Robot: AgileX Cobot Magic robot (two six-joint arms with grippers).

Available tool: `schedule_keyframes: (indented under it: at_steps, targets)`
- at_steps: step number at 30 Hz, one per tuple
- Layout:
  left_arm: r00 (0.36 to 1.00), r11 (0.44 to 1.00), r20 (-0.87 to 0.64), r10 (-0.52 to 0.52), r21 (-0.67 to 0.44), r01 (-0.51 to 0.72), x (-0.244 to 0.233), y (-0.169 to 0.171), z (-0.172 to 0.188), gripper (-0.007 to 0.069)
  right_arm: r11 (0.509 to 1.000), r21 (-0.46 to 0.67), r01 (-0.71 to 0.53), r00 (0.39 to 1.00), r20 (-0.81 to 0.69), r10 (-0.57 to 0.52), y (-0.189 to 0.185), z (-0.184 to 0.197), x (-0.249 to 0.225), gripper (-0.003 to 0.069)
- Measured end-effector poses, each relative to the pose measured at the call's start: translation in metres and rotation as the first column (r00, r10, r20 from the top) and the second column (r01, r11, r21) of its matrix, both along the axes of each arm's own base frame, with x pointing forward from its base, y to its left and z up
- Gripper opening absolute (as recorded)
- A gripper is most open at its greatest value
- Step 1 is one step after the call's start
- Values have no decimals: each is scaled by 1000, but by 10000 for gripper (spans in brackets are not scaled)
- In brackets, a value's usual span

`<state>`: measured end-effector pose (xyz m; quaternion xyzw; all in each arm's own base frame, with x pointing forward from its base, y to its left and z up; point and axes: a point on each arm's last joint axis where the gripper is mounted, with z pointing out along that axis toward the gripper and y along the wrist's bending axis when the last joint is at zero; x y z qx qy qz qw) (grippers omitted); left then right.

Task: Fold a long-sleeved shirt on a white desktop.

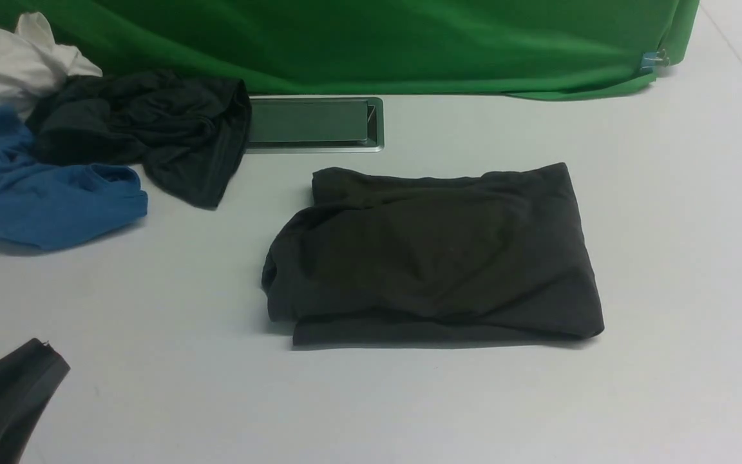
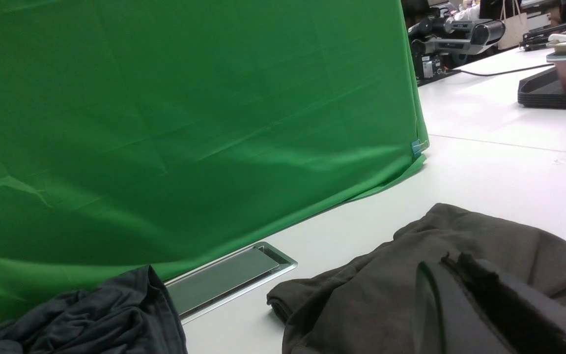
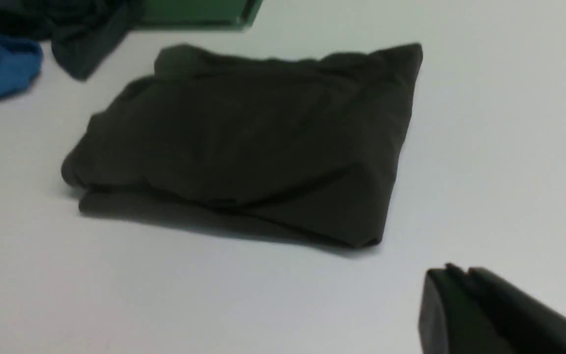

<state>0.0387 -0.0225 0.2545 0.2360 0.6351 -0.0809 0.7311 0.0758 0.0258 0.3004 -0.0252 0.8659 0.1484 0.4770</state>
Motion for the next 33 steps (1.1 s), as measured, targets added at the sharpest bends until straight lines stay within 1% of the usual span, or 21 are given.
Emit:
schedule_keyframes:
  at_steps: [1, 5, 17, 19, 23, 25, 26, 27, 29, 32, 33]
  targets:
    - [1000, 1000, 0, 0, 0, 0, 0, 0, 0, 19, 1000, 12, 7, 999, 32, -7, -1, -3, -5, 34]
    - [1000, 1000, 0, 0, 1, 0, 0, 0, 0, 19, 1000, 21, 12, 997, 70, -14, -2, -7, -12, 30]
    - [1000, 1000, 1, 1, 3, -1, 0, 0, 0, 19, 1000, 23, 15, 996, 84, -17, -3, -7, -12, 40]
    - [1000, 1000, 1, 1, 3, -1, 0, 0, 0, 19, 1000, 18, 17, 996, 85, -18, -3, -7, -12, 39]
    - [1000, 1000, 1, 1, 3, -1, 0, 0, 0, 19, 999, -28, 44, 989, 144, -39, -8, -9, -18, 31]
    - [1000, 1000, 1, 1, 3, -1, 0, 0, 0, 19, 992, -104, 73, 964, 263, -44, -12, -18, -23, 29]
    - [1000, 1000, 1, 1, 3, -1, 0, 0, 0, 19, 988, -120, 93, 951, 305, -53, -13, -22, -24, 29]
    - [1000, 1000, 1, 1, 3, -1, 0, 0, 0, 19, 988, -124, 92, 951, 305, -50, -13, -24, -24, 29]
    - [1000, 1000, 1, 1, 3, -1, 0, 0, 0, 19, 979, -141, 145, 917, 390, -80, -17, -44, -26, 29]
    - [1000, 1000, 1, 1, 3, -1, 0, 0, 0, 19, 974, -141, 176, 904, 416, -103, -19, -63, -26, 29]
    - [1000, 1000, 1, 1, 3, -1, 0, 0, 0, 19, 973, -146, 181, 905, 413, -106, -19, -76, -26, 29]
